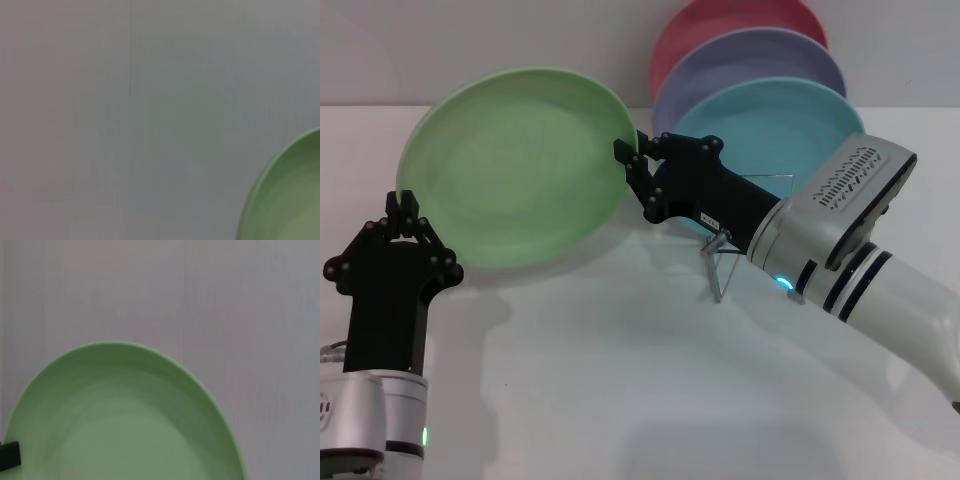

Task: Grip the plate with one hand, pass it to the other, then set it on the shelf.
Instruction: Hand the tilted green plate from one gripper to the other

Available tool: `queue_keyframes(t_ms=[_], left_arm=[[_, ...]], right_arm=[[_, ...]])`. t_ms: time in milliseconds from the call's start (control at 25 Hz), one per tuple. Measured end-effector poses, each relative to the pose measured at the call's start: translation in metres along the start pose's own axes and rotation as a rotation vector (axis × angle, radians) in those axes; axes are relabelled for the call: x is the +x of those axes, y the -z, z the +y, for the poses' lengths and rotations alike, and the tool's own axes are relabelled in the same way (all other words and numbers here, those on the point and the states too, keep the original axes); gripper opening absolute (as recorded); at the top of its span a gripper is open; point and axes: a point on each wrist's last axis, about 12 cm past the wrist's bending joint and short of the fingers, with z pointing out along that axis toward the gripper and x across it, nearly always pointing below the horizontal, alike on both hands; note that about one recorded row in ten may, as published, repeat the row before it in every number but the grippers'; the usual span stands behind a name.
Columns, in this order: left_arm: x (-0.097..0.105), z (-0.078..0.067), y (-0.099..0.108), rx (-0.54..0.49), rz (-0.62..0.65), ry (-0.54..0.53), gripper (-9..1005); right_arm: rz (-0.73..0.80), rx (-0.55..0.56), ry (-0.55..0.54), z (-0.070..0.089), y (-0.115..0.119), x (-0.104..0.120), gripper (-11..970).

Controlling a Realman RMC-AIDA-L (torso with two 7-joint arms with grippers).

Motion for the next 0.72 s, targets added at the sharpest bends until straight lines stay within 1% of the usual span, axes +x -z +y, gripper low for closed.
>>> queue_keyframes(t_ms=[520, 640, 720], left_arm=[[-0.0002, -0.0011, 0.0012, 0.004, 0.002, 0.003, 34], [0.0000, -0.0008, 0.0005, 0.004, 0.001, 0.001, 34], [0.0001, -0.0005, 0.0002, 0.002, 0.000, 0.000, 33]], right_arm=[[0.003, 0.004, -0.006, 0.0000, 0.0017, 0.0013, 132], [0.003, 0.003, -0.005, 0.0000, 0.0015, 0.0012, 96], [0.004, 0.003, -0.003, -0.0005, 0.0013, 0.0013, 95]])
